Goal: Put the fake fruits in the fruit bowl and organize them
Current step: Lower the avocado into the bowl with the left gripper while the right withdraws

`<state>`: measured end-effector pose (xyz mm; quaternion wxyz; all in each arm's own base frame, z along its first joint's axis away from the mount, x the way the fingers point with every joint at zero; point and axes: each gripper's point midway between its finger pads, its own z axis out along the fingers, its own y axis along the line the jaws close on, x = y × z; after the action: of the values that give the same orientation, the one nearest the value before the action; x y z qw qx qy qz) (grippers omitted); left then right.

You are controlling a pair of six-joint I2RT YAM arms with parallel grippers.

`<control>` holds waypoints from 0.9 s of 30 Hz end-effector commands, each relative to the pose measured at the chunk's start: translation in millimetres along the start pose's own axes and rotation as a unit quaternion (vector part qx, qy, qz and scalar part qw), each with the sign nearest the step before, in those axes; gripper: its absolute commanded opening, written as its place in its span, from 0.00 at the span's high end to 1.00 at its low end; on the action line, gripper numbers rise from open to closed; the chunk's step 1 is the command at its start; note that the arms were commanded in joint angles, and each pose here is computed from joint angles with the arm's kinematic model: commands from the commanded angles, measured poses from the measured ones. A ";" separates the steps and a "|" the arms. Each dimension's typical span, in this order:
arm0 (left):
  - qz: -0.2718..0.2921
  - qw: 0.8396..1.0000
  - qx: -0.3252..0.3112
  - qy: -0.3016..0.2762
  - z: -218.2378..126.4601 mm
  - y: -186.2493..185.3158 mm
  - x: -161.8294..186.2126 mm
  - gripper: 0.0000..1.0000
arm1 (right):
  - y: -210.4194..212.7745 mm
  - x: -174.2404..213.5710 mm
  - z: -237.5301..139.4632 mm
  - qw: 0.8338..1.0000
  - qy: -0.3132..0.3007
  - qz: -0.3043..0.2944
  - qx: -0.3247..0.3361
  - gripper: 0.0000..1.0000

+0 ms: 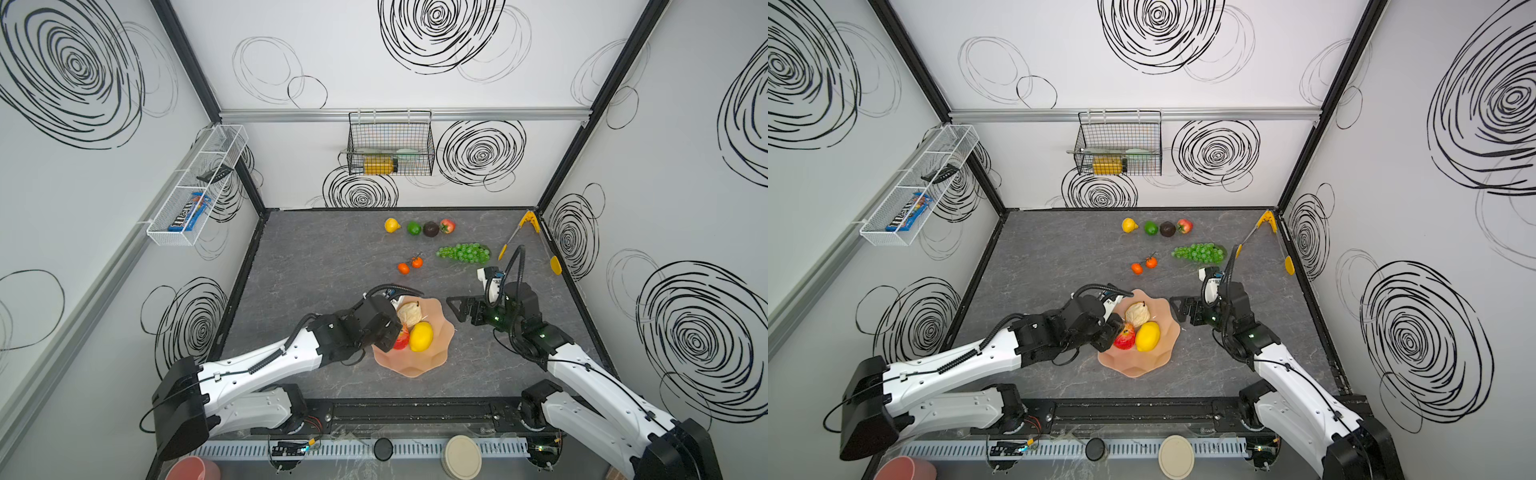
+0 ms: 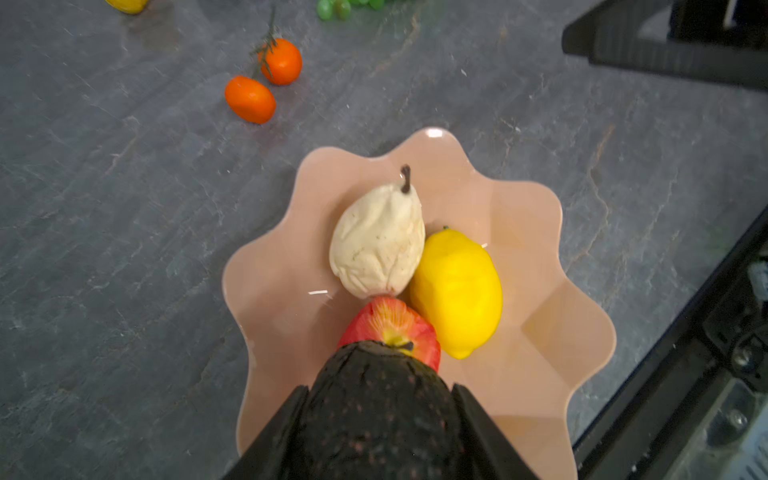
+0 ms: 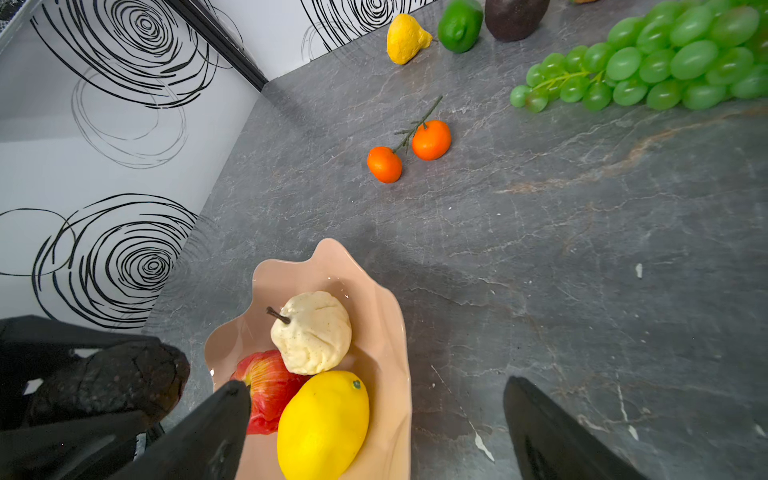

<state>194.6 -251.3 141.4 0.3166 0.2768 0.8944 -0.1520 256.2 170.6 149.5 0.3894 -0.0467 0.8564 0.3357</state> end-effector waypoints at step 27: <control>0.010 0.996 0.013 0.092 30.5 -47.1 42.8 0.39 | -2.0 -1.3 1.2 1.000 -0.016 -0.012 -0.005 0.01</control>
<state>146.3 -278.1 89.4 0.2121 0.3229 0.9138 -0.1255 257.7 171.2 149.4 0.3981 -0.0496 0.8514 0.3379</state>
